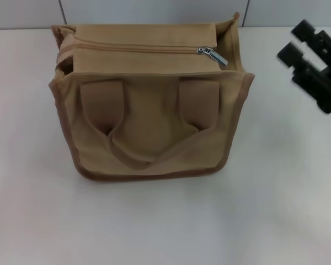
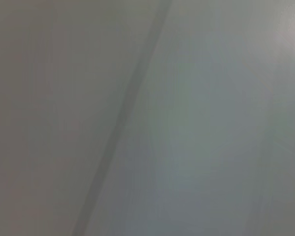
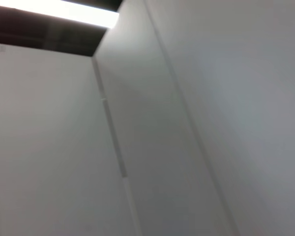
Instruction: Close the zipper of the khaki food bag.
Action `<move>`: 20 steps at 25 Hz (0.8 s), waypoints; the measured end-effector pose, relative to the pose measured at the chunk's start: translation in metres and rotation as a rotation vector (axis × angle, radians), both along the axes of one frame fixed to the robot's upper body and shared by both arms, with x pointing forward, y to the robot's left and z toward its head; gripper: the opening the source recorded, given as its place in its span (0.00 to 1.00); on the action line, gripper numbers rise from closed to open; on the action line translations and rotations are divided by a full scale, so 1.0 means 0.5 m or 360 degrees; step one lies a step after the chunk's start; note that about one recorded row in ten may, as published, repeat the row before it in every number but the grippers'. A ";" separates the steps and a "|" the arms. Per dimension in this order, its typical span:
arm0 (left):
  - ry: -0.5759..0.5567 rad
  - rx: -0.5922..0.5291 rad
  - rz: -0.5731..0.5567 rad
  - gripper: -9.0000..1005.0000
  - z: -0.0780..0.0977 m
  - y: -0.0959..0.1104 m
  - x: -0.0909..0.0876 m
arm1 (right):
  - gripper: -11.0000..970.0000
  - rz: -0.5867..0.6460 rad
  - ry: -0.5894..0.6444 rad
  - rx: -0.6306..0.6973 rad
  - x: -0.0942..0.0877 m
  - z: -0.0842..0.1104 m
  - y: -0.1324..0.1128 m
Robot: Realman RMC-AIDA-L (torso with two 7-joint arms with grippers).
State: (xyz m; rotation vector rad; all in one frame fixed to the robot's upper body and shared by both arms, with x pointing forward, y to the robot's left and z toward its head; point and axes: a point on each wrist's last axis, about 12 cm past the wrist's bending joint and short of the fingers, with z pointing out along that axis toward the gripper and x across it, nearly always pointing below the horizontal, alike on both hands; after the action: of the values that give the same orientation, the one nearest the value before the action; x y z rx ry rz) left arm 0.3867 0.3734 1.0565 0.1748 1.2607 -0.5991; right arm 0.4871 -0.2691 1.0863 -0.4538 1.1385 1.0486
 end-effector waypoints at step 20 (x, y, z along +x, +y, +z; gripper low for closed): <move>0.0313 0.0660 -0.1130 0.78 -0.024 -0.122 0.095 | 0.75 0.0784 -0.0030 -0.0785 0.002 -0.066 0.130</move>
State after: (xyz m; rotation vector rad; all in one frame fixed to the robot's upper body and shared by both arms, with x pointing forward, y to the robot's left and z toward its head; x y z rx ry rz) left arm 0.4344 0.3127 1.0447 0.9558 1.5026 -0.9671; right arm 0.4878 -0.2044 1.0535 -1.1777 1.3020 1.1721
